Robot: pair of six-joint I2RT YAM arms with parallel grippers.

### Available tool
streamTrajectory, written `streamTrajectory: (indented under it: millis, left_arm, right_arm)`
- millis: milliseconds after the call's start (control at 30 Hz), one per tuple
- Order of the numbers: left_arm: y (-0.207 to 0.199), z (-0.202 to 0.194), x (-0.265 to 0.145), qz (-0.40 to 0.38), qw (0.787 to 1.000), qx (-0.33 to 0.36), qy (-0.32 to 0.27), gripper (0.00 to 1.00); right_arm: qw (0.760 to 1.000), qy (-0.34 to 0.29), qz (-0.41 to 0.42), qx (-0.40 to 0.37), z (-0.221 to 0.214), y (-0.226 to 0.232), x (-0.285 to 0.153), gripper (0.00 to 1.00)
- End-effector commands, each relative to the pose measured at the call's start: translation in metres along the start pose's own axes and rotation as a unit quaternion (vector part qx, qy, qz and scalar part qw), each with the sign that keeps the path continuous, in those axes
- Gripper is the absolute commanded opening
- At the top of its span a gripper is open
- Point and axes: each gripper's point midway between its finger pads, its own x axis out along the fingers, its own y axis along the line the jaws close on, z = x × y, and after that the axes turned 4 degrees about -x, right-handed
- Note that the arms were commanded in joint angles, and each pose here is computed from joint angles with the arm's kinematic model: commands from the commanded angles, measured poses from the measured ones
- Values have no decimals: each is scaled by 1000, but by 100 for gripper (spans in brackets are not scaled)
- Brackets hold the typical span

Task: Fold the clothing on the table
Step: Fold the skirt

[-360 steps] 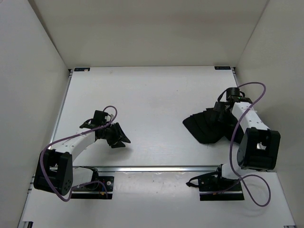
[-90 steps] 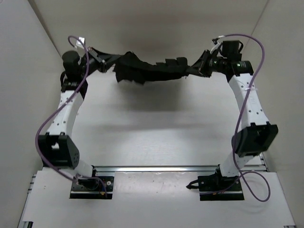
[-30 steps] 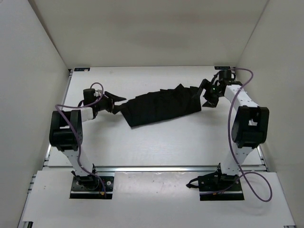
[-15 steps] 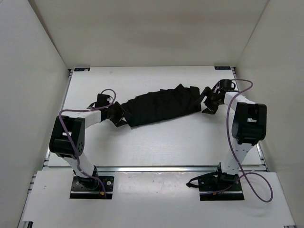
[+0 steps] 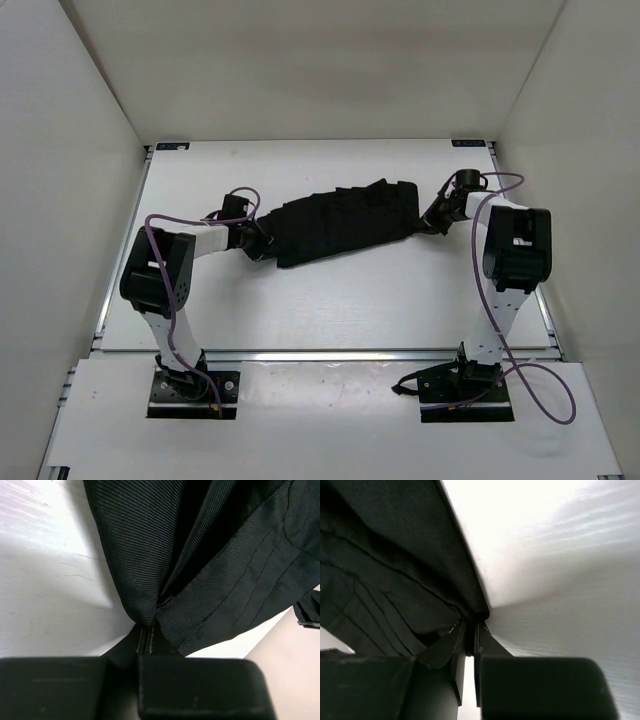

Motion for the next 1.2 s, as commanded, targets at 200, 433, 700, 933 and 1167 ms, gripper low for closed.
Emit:
streamTrajectory:
  millis: [200, 433, 700, 933, 1167]
  left_arm:
    - [-8, -36, -4, -16, 999, 37, 26, 0]
    - [-19, -94, 10, -25, 995, 64, 71, 0]
    - [-33, -104, 15, -32, 994, 69, 79, 0]
    - [-27, -100, 10, -27, 994, 66, 82, 0]
    - [-16, -96, 6, -22, 994, 62, 86, 0]
  right_arm:
    - [997, -44, -41, -46, 6, -34, -58, 1]
    - [974, -37, -154, -165, -2, -42, -110, 0]
    - [923, -68, -56, -375, -80, 139, -108, 0]
    - [900, -22, 57, -432, -180, 207, -66, 0]
    - [886, 64, 95, -450, -254, 198, -22, 0]
